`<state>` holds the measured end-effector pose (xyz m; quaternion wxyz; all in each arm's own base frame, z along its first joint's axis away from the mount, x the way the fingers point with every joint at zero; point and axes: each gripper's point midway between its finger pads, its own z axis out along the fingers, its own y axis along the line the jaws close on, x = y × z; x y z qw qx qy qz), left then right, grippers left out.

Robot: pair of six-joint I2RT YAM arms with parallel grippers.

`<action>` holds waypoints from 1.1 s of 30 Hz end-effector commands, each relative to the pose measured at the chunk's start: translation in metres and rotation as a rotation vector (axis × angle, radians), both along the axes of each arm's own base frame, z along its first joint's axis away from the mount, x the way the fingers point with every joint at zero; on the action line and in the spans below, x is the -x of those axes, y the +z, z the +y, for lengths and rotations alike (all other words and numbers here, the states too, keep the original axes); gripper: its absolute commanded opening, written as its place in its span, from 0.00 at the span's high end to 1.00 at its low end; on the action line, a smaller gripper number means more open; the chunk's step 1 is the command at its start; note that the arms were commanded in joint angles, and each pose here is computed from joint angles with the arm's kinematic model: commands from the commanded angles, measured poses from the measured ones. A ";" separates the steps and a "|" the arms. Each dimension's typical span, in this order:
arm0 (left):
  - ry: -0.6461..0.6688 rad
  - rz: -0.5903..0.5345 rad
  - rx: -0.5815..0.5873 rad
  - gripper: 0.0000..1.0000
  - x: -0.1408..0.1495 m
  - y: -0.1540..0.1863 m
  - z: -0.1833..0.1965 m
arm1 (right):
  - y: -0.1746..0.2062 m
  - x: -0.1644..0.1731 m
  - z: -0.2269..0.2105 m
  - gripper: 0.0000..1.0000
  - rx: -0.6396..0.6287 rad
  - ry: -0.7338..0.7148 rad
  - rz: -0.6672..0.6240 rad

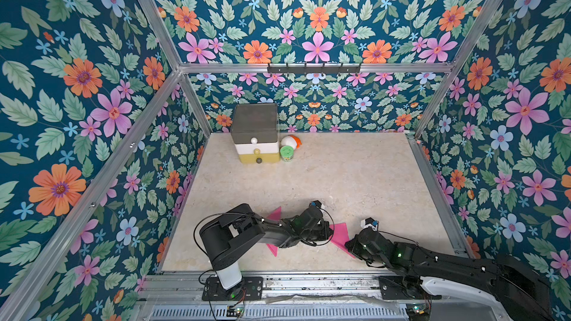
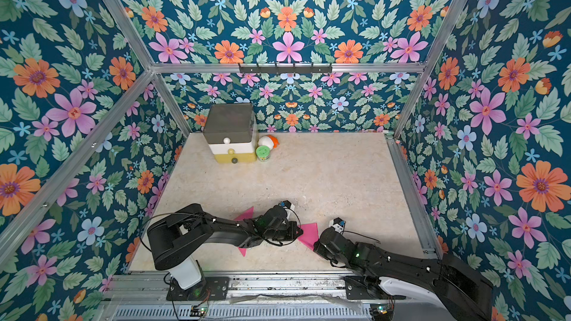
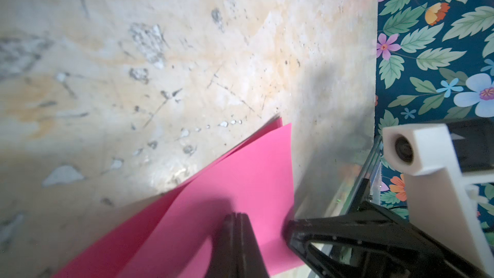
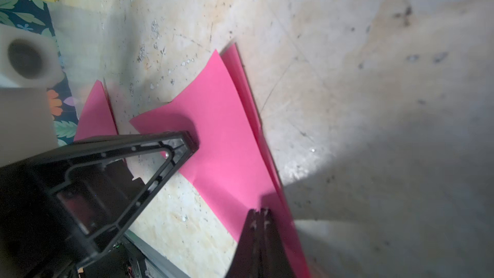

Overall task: Fold the square paper diagonally
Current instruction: Fold the paper at the center of the board.

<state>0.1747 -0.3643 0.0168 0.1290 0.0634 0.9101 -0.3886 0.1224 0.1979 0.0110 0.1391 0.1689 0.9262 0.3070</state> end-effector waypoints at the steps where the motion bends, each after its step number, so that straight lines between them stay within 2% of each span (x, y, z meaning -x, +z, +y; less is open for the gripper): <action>1: 0.027 0.029 -0.153 1.00 0.004 -0.029 0.029 | -0.029 0.025 -0.049 1.00 0.201 -0.042 0.125; 3: 0.028 0.027 -0.154 1.00 0.004 -0.029 0.030 | -0.024 0.027 -0.060 1.00 0.246 -0.054 0.128; 5: 0.027 0.028 -0.155 1.00 0.005 -0.029 0.031 | -0.008 0.020 -0.058 1.00 0.238 -0.054 0.081; 9: 0.025 0.026 -0.151 1.00 0.005 -0.028 0.031 | 0.040 -0.001 -0.029 1.00 0.135 -0.015 -0.046; 15: 0.015 0.023 -0.138 1.00 0.005 -0.026 0.028 | 0.062 -0.019 0.026 1.00 0.129 0.096 -0.119; 24: 0.006 0.023 -0.127 1.00 0.006 -0.024 0.026 | 0.048 -0.033 0.070 1.00 0.115 0.139 -0.109; 33: 0.009 0.019 -0.124 1.00 0.006 -0.023 0.026 | 0.013 -0.026 0.062 1.00 0.154 0.116 -0.039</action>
